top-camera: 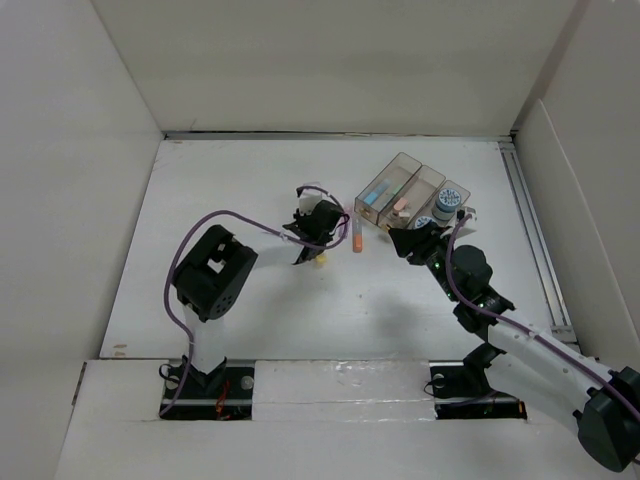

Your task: Organize the desk

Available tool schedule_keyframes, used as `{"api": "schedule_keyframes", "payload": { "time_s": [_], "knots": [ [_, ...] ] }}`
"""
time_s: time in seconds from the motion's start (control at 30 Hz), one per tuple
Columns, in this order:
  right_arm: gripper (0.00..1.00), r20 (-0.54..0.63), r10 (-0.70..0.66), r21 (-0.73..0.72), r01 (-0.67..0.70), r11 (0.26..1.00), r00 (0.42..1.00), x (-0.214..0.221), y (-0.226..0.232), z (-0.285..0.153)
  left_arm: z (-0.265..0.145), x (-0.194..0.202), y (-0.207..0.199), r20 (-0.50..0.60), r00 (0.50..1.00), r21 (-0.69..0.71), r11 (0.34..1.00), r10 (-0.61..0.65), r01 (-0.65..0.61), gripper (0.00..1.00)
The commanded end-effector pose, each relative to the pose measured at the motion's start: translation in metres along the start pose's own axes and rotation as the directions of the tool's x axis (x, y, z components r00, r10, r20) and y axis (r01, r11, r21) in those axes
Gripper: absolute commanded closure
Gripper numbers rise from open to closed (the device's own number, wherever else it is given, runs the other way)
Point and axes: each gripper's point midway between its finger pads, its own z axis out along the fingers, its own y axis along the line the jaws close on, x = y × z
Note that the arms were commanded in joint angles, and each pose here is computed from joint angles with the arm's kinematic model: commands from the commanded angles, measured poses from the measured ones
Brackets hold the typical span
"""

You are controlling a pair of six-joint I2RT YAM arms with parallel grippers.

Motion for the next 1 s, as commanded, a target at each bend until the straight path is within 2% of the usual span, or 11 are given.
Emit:
{"api": "schedule_keyframes", "payload": {
  "time_s": [0.0, 0.27, 0.43, 0.47, 0.53, 0.63, 0.7, 0.77, 0.8, 0.83, 0.97],
  "knots": [
    [0.50, 0.080, 0.010, -0.057, -0.005, 0.998, 0.997, -0.029, 0.021, 0.002, -0.040, -0.048, -0.027, 0.062, 0.996, 0.167, 0.984, -0.066, 0.055, 1.00],
    [0.50, 0.122, 0.018, -0.046, -0.013, 0.999, 0.992, -0.038, 0.019, -0.005, -0.091, -0.124, -0.098, 0.176, 0.979, 0.487, 0.874, -0.106, 0.008, 1.00],
    [0.50, 0.157, 0.028, -0.042, -0.022, 0.999, 0.987, -0.044, 0.017, -0.012, -0.092, -0.153, -0.143, 0.324, 0.946, 0.585, 0.788, -0.013, -0.190, 1.00],
    [0.50, 0.158, 0.030, -0.043, -0.024, 0.999, 0.987, -0.044, 0.017, -0.012, -0.098, -0.173, -0.157, 0.365, 0.931, 0.600, 0.769, -0.018, -0.221, 1.00],
    [0.50, 0.153, 0.030, -0.060, -0.021, 0.998, 0.988, -0.045, 0.021, -0.013, -0.085, -0.167, -0.174, 0.386, 0.921, 0.606, 0.736, 0.061, -0.302, 1.00],
    [0.50, 0.155, 0.031, -0.060, -0.021, 0.998, 0.987, -0.046, 0.021, -0.014, -0.085, -0.197, -0.207, 0.464, 0.882, 0.616, 0.685, 0.084, -0.389, 1.00],
    [0.50, 0.153, 0.031, -0.065, -0.021, 0.998, 0.988, -0.046, 0.022, -0.014, -0.063, -0.184, -0.219, 0.450, 0.883, 0.616, 0.668, 0.135, -0.416, 1.00],
    [0.50, 0.150, 0.029, -0.070, -0.019, 0.997, 0.988, -0.046, 0.023, -0.015, -0.062, -0.204, -0.231, 0.483, 0.867, 0.618, 0.654, 0.122, -0.436, 1.00],
    [0.50, 0.153, 0.028, -0.067, -0.018, 0.998, 0.988, -0.046, 0.022, -0.015, -0.044, -0.185, -0.238, 0.455, 0.876, 0.632, 0.635, 0.158, -0.443, 1.00],
    [0.50, 0.159, 0.028, -0.060, -0.019, 0.998, 0.987, -0.047, 0.021, -0.015, -0.048, -0.205, -0.242, 0.482, 0.866, 0.636, 0.628, 0.132, -0.449, 1.00],
    [0.50, 0.152, 0.026, -0.063, -0.016, 0.998, 0.988, -0.046, 0.023, -0.014, -0.029, -0.194, -0.257, 0.464, 0.873, 0.678, 0.575, 0.149, -0.458, 1.00]
  ]
}}
